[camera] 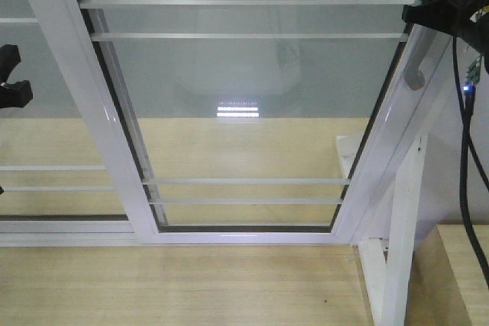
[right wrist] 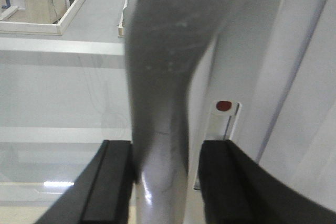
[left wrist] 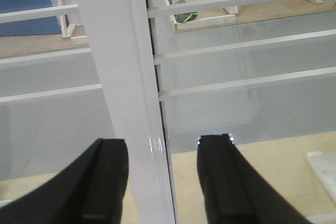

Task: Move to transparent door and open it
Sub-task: 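Pull the handle with the right gripper, sliding the door open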

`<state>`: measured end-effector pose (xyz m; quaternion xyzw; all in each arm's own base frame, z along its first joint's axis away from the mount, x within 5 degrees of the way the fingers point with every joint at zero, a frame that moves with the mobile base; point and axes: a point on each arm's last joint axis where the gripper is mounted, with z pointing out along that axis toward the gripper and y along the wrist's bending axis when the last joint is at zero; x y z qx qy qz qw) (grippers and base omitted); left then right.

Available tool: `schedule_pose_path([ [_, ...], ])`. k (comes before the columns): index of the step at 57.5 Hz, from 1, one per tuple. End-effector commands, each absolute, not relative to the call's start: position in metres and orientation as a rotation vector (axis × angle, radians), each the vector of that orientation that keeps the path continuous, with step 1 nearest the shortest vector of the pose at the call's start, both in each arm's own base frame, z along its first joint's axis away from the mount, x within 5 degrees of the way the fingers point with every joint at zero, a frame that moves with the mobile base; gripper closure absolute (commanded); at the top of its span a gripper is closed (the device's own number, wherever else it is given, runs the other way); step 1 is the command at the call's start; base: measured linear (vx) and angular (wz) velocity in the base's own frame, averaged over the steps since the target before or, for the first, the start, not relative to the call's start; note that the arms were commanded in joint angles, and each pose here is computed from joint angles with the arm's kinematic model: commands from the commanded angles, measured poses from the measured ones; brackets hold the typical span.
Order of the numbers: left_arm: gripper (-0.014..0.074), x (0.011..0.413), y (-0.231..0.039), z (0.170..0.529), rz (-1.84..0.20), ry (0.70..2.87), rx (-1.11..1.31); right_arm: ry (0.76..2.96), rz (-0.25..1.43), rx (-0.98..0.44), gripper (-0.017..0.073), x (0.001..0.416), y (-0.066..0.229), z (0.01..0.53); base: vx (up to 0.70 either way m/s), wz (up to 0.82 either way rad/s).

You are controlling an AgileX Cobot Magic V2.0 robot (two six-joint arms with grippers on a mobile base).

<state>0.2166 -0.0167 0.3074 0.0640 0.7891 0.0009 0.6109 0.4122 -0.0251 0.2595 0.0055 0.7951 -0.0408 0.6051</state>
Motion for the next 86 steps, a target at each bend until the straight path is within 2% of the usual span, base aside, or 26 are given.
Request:
schedule_pose_path([
  [1,0.0150,0.217,-0.019,0.328,-0.019,1.696,0.137,1.664,-0.112,0.011,0.0283,0.411,-0.027,0.299,0.00,0.00],
  [7,0.0150,0.217,-0.019,0.328,-0.019,1.696,0.137,1.644,-0.104,0.017,0.0322,0.411,-0.026,0.301,0.00,0.00],
  [15,0.0150,0.217,-0.019,0.328,-0.019,1.695,0.137,1.611,-0.082,0.007,0.0327,0.411,-0.016,0.303,0.00,0.00],
  [51,0.0150,0.217,-0.019,0.328,-0.019,1.695,0.137,1.538,0.080,-0.132,0.0315,0.419,0.065,0.324,0.00,-0.01],
  [86,0.0150,0.217,-0.019,0.328,-0.019,1.695,0.137,1.520,0.233,-0.281,0.0315,0.399,0.145,0.325,0.00,0.00],
])
